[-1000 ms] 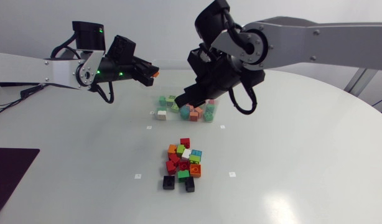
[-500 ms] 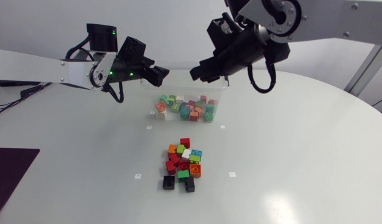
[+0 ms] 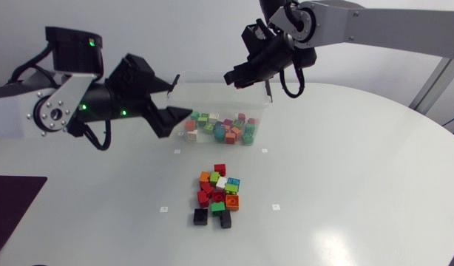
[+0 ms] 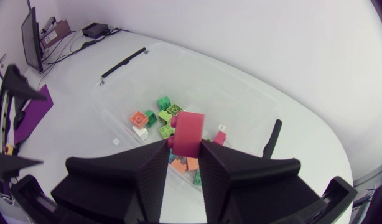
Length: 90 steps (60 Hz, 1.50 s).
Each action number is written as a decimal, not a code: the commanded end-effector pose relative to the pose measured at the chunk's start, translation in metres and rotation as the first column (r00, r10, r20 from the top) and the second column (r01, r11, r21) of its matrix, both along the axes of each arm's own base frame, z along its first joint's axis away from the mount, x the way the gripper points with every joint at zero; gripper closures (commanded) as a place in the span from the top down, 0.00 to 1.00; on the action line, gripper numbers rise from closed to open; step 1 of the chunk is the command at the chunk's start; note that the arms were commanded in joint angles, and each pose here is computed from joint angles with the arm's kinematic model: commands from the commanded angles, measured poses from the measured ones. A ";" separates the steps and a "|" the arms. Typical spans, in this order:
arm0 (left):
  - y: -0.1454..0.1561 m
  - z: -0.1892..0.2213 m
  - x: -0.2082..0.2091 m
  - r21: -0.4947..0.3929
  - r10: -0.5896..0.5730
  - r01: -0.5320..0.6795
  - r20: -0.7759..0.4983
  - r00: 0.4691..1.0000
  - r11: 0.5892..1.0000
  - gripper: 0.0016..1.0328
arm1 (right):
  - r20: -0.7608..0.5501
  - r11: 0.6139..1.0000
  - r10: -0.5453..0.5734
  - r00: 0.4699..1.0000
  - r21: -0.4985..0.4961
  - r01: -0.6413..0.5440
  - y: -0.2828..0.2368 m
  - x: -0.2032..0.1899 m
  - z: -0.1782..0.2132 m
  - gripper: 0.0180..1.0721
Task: Place the duplo bricks in the container
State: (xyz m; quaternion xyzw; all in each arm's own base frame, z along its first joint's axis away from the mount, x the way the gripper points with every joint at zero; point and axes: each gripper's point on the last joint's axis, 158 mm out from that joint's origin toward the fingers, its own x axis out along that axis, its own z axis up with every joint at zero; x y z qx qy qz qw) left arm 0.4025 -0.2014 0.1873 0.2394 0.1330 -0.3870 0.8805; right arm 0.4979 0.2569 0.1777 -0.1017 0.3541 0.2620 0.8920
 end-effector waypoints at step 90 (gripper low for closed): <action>-0.032 -0.223 -0.182 0.285 -0.457 0.641 -0.505 0.732 0.712 0.80 | 0.057 0.997 0.071 0.996 -0.006 -0.071 -0.055 -0.120 0.010 0.91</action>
